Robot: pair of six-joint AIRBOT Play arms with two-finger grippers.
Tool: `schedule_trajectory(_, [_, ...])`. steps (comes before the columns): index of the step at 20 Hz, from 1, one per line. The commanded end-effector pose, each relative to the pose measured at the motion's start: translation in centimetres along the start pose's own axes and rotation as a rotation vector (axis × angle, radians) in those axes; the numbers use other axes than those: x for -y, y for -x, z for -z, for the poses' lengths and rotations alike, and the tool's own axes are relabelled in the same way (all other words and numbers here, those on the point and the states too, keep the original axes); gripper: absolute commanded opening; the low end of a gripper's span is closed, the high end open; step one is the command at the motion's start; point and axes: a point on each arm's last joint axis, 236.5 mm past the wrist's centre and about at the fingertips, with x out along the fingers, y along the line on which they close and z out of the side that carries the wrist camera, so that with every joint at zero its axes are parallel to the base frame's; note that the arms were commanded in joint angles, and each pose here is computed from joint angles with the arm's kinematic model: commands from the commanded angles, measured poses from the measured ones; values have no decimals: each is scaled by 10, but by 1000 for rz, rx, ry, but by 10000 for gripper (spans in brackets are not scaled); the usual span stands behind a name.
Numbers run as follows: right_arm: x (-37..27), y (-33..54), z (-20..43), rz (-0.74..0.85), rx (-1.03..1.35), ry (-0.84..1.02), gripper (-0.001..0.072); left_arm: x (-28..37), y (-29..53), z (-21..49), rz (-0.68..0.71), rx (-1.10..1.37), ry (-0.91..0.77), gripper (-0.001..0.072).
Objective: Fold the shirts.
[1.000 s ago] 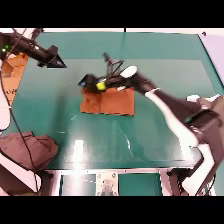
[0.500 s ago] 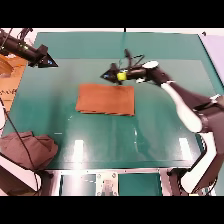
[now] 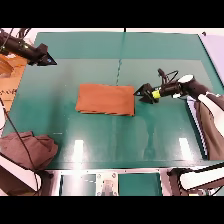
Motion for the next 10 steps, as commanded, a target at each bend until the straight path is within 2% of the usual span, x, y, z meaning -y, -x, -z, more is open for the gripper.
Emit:
schedule_trajectory(1, [6,-42,11,6,24,-1,589,-24,2,-14,-109,58,-6,21])
schedule_trajectory(5, [-35,-78,3,-65,81,5,574,-44,7,-21,-198,87,-43,20])
schedule_trajectory(6, [-46,-77,-5,-73,105,28,388,-44,7,-20,-198,84,-49,20])
schedule_trajectory(7, [-57,-73,-15,-88,126,51,53,-43,6,-19,-195,76,-48,20])
schedule_trajectory(8, [-71,-64,-27,-110,148,73,16,-42,5,-16,-192,65,-50,20])
schedule_trajectory(10, [-104,-33,-48,-170,186,135,15,-37,2,-10,-184,34,-55,20])
